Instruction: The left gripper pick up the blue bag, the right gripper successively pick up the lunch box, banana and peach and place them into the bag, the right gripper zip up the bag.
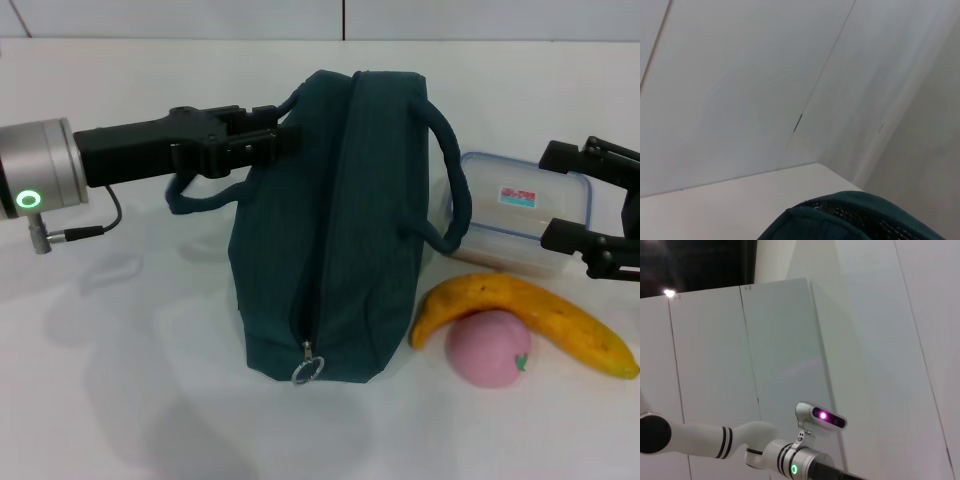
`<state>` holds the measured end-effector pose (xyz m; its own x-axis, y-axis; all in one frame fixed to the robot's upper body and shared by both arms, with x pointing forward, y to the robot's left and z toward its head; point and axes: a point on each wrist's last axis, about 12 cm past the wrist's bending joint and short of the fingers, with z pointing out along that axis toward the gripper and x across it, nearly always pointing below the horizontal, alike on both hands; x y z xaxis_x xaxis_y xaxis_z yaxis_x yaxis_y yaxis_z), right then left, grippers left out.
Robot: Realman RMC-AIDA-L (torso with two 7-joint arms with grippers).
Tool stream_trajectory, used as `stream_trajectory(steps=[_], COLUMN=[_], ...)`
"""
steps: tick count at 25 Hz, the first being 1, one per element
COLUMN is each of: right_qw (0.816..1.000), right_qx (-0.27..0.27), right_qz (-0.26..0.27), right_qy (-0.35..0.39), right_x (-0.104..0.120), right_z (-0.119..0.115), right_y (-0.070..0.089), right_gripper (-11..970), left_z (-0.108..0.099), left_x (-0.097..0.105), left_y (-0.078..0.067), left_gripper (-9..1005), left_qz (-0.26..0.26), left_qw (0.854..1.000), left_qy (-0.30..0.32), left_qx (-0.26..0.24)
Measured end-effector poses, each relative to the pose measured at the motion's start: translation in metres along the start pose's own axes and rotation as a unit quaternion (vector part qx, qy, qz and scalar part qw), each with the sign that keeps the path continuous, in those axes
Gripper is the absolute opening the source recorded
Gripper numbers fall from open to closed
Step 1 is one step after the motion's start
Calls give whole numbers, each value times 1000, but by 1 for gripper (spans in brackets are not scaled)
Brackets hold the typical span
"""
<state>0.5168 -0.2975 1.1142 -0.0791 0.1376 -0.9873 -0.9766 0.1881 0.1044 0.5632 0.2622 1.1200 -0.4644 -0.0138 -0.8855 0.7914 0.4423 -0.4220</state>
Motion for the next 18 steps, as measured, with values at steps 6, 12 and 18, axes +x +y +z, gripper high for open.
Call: stream_trajectory(steps=[6, 12, 18], right_qw=[1000, 998, 993], right_qx=[9, 43, 79], right_qz=[10, 28, 63], right_qy=[2, 24, 60], right_x=[5, 19, 37], right_z=[-5, -19, -40], right_y=[4, 12, 23], right_gripper=[841, 840, 840], left_z=[4, 6, 8], left_x=[4, 9, 9], left_y=[-2, -6, -9], left_gripper=[492, 222, 75], left_qz=[26, 57, 109], left_qw=[1000, 998, 994], left_qy=[-1, -8, -14], left_qx=[4, 6, 18])
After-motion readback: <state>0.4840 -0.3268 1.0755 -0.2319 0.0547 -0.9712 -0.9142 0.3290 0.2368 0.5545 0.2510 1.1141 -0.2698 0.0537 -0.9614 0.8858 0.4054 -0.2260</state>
